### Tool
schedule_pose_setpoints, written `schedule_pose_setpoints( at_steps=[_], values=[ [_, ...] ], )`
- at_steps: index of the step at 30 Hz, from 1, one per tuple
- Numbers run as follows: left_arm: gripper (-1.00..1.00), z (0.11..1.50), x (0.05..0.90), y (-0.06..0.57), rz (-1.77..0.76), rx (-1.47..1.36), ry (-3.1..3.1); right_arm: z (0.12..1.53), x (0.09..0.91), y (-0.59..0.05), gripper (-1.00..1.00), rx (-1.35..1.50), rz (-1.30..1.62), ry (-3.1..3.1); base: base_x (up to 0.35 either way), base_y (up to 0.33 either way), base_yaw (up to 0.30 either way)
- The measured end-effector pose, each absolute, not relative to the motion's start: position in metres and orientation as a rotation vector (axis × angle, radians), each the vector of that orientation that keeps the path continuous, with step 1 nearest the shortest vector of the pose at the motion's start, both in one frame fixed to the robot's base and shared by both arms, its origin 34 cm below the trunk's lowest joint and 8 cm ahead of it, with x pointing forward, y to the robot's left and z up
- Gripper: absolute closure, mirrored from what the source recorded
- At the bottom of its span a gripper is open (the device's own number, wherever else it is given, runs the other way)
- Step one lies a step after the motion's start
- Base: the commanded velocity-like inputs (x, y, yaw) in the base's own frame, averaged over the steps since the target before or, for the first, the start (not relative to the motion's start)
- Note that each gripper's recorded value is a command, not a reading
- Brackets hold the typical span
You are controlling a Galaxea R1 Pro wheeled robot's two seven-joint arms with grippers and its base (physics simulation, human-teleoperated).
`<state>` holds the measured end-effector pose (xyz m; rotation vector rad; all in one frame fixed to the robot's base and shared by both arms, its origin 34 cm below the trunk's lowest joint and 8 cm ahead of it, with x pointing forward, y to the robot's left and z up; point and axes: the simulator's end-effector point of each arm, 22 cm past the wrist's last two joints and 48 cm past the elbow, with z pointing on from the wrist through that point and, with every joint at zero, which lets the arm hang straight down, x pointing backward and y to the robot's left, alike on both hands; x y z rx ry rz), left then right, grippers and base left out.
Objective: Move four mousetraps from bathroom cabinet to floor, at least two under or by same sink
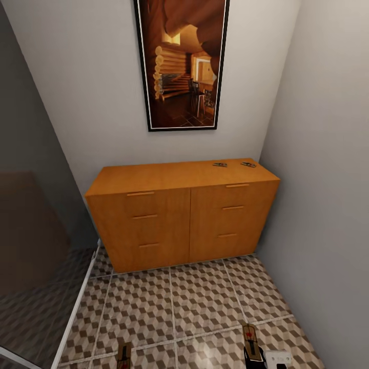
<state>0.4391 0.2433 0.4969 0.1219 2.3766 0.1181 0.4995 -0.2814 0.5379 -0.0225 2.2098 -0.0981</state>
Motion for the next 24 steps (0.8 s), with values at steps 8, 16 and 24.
schedule_pose_setpoints(
  at_steps=[8,16,24],
  values=[
    [1.00,0.4968,0.4390,0.2434,0.119,0.122,2.377,0.5379,0.4995,-0.2823,1.00,-0.018,-0.101,2.210,0.000,0.000,0.000],
    [1.00,0.4964,0.4381,0.2433,0.119,0.122,2.379,0.5378,0.4993,-0.2816,1.00,-0.015,-0.100,2.210,0.000,0.000,0.000],
    [1.00,0.4962,0.4377,0.2432,0.118,0.122,2.380,0.5374,0.4988,-0.2816,1.00,-0.015,-0.100,2.212,-0.015,0.000,0.000]
  ],
)
